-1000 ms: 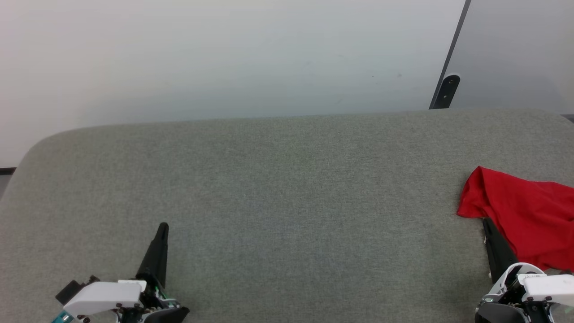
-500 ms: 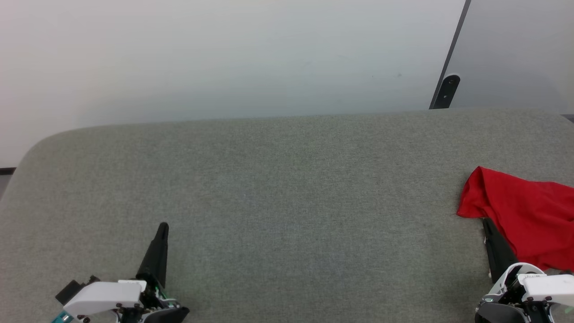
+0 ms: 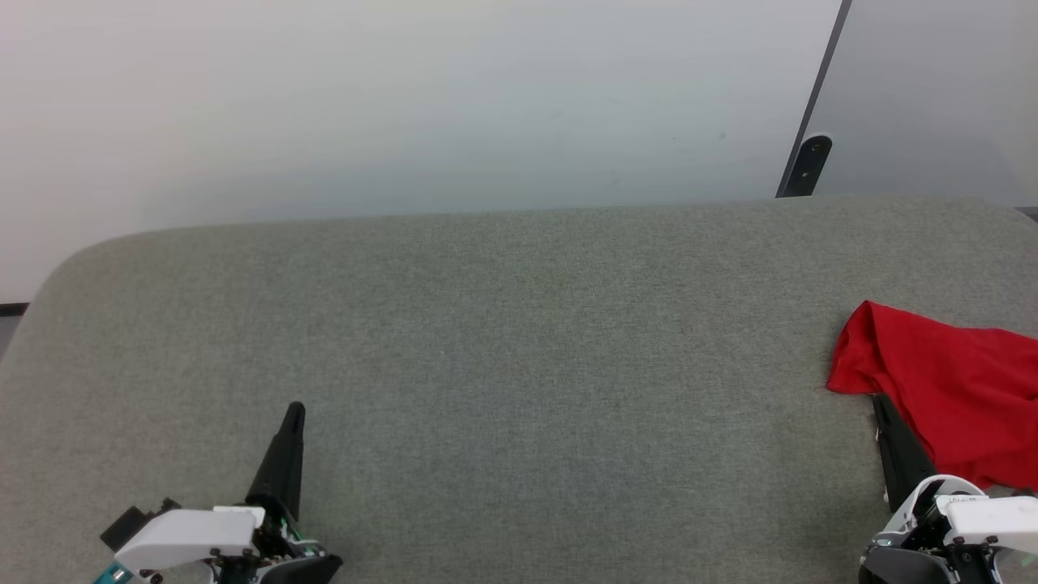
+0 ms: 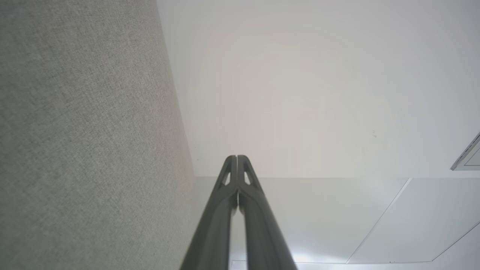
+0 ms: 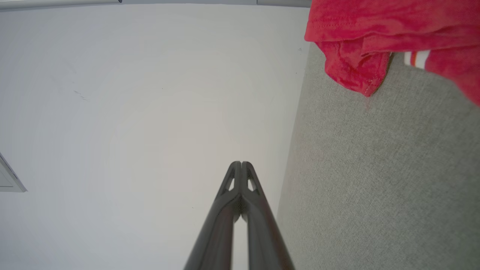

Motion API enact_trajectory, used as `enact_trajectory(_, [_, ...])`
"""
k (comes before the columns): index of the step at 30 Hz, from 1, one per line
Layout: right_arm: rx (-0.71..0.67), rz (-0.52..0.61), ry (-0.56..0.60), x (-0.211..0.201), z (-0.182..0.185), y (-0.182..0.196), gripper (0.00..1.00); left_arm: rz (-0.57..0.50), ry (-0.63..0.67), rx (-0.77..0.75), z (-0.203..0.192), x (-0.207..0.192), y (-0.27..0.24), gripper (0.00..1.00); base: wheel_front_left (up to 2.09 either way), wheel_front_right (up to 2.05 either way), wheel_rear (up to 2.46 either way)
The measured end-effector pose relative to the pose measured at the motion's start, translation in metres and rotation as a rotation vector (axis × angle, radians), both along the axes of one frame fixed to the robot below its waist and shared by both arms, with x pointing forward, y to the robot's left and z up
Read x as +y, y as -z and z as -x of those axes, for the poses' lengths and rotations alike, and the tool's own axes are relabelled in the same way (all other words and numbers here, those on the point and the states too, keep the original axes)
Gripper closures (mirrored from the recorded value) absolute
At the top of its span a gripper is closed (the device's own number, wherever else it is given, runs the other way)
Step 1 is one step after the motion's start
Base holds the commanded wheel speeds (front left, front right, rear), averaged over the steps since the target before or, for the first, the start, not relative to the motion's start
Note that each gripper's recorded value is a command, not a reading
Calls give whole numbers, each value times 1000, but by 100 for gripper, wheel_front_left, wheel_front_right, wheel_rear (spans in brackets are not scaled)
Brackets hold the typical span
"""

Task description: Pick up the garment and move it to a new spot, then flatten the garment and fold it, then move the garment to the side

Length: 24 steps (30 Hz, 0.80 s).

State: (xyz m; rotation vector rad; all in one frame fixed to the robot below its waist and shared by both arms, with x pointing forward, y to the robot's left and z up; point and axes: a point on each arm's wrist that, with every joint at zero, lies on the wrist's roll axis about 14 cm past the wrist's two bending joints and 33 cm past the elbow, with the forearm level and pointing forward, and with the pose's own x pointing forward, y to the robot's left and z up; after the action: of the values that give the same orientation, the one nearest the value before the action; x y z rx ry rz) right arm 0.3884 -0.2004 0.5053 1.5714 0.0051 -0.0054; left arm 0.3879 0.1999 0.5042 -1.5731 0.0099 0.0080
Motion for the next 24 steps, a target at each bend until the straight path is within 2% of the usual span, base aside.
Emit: enact_trajectory(24, [0,0,0,0,0,0,100,0,0,0,0,0,0,100,0,0,0])
